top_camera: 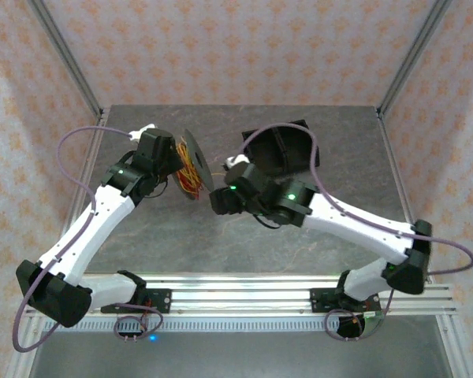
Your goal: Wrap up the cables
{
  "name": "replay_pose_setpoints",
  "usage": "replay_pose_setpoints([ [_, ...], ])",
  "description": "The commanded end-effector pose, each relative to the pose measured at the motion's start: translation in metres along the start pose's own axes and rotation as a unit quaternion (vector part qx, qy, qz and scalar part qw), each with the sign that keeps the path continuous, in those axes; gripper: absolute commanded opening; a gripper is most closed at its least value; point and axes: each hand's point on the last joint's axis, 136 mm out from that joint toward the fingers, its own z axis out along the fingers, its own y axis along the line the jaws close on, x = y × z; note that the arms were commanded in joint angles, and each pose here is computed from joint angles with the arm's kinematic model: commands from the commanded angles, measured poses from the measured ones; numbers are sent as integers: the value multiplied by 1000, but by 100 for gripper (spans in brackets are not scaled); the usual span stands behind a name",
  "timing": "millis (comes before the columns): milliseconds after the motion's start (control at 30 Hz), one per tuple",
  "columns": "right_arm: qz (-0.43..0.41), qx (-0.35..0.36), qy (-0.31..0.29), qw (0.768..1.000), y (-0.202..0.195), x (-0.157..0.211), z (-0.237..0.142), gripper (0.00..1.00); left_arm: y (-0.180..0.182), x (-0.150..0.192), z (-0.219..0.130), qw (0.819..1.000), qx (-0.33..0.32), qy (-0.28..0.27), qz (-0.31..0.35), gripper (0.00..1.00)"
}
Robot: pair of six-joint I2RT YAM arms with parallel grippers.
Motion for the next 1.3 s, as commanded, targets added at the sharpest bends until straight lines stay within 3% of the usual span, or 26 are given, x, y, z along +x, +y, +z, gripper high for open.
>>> replay_pose_setpoints([
  [0,74,-58,-56,994,-13,-17,-15,74,-20,-29,-28,997,66,-38,-27,0],
  [133,101,-99,-86,986,-43,-16,-18,70,-28,-27,-38,994,105,-13,-33,0],
  [267,-20,-92,-146,985,-58,-10,-27,66,-43,-19,-54,987,158,43,-11,0],
  [367,-76,-88,-141,983,-74,-4,-28,65,-50,-15,-74,980,184,79,20,0],
  [500,-80,-90,-133,984,-95,-5,-27,64,-58,-13,-104,967,229,103,46,0],
  [633,-99,-150,-142,973,-90,-3,-31,65,-70,-5,-126,950,279,131,58,0],
  [800,-153,-208,-88,962,-73,21,-35,66,-72,-3,-137,941,292,151,78,0],
  [933,-139,-239,-26,961,-68,37,-28,63,-74,-5,-139,940,297,147,76,0],
  [1100,-92,-276,43,956,-62,52,-14,54,-75,-5,-135,940,299,147,71,0],
  [1267,-69,-284,67,954,-62,59,-7,43,-75,-5,-134,941,299,145,69,0],
])
